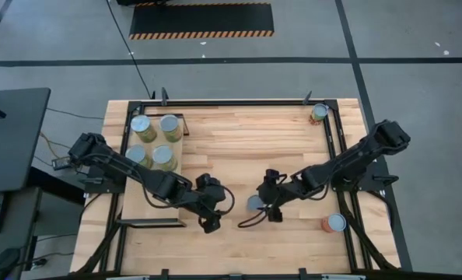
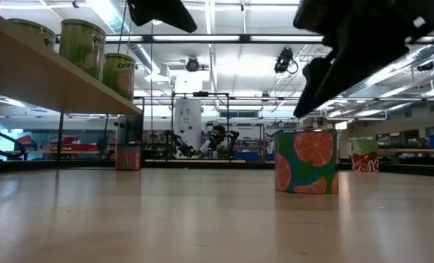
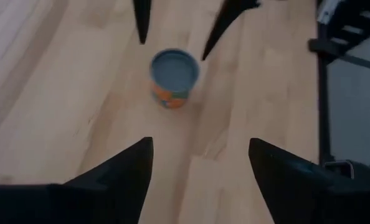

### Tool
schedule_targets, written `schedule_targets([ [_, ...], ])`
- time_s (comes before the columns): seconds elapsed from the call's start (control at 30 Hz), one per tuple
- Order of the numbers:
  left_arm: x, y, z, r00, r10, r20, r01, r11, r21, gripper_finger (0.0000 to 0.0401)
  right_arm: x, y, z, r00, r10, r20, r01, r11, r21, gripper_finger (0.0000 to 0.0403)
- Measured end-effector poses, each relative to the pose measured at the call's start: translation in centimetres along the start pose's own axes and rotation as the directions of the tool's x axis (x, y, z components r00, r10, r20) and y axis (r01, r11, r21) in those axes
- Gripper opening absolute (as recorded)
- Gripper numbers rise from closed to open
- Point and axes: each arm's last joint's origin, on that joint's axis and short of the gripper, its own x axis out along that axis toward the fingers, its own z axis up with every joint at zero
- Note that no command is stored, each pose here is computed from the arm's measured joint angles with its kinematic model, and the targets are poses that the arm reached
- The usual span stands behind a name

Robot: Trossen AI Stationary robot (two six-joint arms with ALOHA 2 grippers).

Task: Pick and place cans onto a shelf
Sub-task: Put the small canned oranges on the shelf

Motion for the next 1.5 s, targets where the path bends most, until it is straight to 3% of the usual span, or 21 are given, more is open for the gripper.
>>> schedule_targets([
  [0.23, 2.8, 0.4, 1.0, 0.998, -0.037, 0.043, 0.039, 0.997, -0.059, 0.0308, -4.1, -0.4, 0.3, 0.999, -0.008, -0.039, 0.009, 1.000, 0.023, 0.0347],
  [0.4, 6.0, 0.2, 1.1, 0.995, -0.050, 0.086, 0.053, 0.998, -0.033, 0.0348, -7.3, -0.7, -0.6, 0.996, -0.039, -0.079, 0.047, 0.994, 0.099, 0.0347],
  [0.5, 7.8, -0.6, 1.1, 0.986, -0.057, 0.158, 0.057, 0.998, 0.007, 0.0354, -8.8, -0.8, -1.1, 0.996, -0.053, -0.071, 0.062, 0.989, 0.132, 0.0347],
  [0.63, 10.2, -0.8, 0.1, 0.986, -0.013, 0.166, 0.000, 0.997, 0.078, 0.0355, -9.8, -0.8, -1.2, 0.997, -0.059, -0.041, 0.065, 0.984, 0.167, 0.0347],
  [0.93, 13.8, 1.1, -0.1, 0.983, 0.052, 0.174, -0.075, 0.989, 0.126, 0.0355, -9.6, -0.6, -1.3, 0.997, -0.056, -0.052, 0.064, 0.982, 0.177, 0.0347],
  [1.27, 15.3, 1.5, -0.2, 0.986, -0.004, 0.169, -0.019, 0.991, 0.135, 0.0355, -8.3, -0.4, -1.0, 0.997, -0.046, -0.061, 0.060, 0.966, 0.251, 0.0347],
  [1.5, 16.9, 1.8, -1.3, 0.990, 0.022, 0.138, -0.045, 0.985, 0.168, 0.0355, -7.6, -0.6, -0.4, 0.998, -0.047, -0.029, 0.053, 0.956, 0.289, 0.0347],
])
